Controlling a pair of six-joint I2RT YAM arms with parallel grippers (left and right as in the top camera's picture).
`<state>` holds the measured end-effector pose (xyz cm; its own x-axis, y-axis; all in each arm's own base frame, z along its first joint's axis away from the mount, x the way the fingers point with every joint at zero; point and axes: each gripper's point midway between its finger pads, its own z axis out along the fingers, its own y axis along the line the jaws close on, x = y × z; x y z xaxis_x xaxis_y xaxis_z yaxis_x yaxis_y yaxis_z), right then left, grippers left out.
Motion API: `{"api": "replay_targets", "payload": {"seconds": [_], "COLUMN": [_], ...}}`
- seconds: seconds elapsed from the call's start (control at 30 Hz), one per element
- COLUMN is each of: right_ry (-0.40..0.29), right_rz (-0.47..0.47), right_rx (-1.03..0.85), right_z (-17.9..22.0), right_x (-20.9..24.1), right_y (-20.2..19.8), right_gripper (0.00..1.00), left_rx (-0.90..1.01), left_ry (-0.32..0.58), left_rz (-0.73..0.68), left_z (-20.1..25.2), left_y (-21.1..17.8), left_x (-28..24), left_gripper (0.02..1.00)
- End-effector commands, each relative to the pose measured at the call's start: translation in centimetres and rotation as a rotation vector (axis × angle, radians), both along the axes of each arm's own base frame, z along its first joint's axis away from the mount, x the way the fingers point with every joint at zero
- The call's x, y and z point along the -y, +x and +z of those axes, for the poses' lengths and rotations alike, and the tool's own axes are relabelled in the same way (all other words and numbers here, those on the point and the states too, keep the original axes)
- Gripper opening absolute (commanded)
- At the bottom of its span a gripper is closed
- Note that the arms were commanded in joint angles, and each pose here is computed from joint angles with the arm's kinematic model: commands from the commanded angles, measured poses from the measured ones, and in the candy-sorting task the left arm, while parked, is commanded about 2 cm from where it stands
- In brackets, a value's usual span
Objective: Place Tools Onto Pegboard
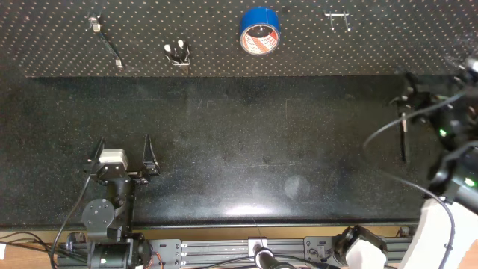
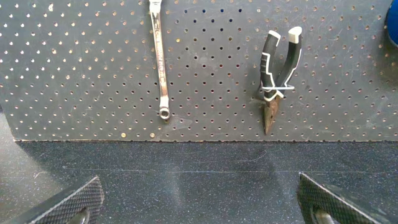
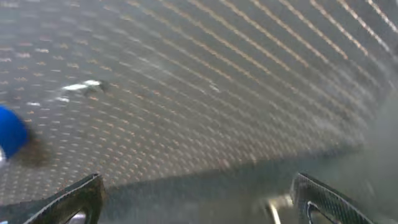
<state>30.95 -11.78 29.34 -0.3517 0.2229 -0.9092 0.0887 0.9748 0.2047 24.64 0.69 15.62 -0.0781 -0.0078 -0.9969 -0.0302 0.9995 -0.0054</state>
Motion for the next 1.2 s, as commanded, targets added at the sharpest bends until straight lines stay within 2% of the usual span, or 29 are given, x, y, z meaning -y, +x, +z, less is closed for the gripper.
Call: {"api": "replay_targets", "payload": {"seconds": [0.03, 0.1, 0.2, 0.8, 0.9, 0.93, 1.0, 1.03, 1.1, 1.2], "right_ry": [0.073, 0.079, 0.097, 0.087, 0.107, 0.090, 0.004, -0.029, -0.103, -0.152], "right_rz": [-0.102, -0.166, -0.185, -0.206, -0.207, -0.198, -0.166, -0.189, -0.311, -0.430], "right_rx": [-0.020, -0.054, -0.070, -0.075, -0.097, -0.109, -0.131, -0.151, -0.221, -0.283], "right_z": [-0.4, -1.3, -1.7, -1.8, -2.7, -3.0, -3.4, -3.7, -4.4, -4.9], "right_x": [3.1, 4.7, 5.1, 5.5, 5.9, 6.1, 6.3, 6.9, 9.2, 11.2], "right_y": [-2.3, -3.1, -3.6, -3.6, -3.4, -3.3, -3.3, -3.6, -4.8, -6.1], "right_gripper": [0.967, 0.967, 0.967, 0.967, 0.967, 0.967, 0.969, 0.967, 0.967, 0.969], "left_rx": [0.001, 0.001, 0.001, 0.001, 0.002, 0.001, 0.001, 0.001, 0.001, 0.001], "left_ry": [-0.016, -0.016, -0.016, -0.016, -0.016, -0.016, -0.016, -0.016, -0.016, -0.016], "left_rz": [0.003, 0.003, 0.003, 0.003, 0.003, 0.003, 0.003, 0.003, 0.003, 0.003], "left_z": [0.0, 0.0, 0.0, 0.0, 0.0, 0.0, 0.0, 0.0, 0.0, 0.0], "left_y": [-0.1, -0.1, -0.1, -0.1, 0.0, -0.1, -0.1, -0.1, -0.1, -0.1], "left_x": [-0.1, -0.1, -0.1, -0.1, -0.1, -0.1, -0.1, -0.1, -0.1, -0.1], "left_gripper": [0.996, 0.996, 0.996, 0.996, 0.996, 0.996, 0.996, 0.996, 0.996, 0.996]}}
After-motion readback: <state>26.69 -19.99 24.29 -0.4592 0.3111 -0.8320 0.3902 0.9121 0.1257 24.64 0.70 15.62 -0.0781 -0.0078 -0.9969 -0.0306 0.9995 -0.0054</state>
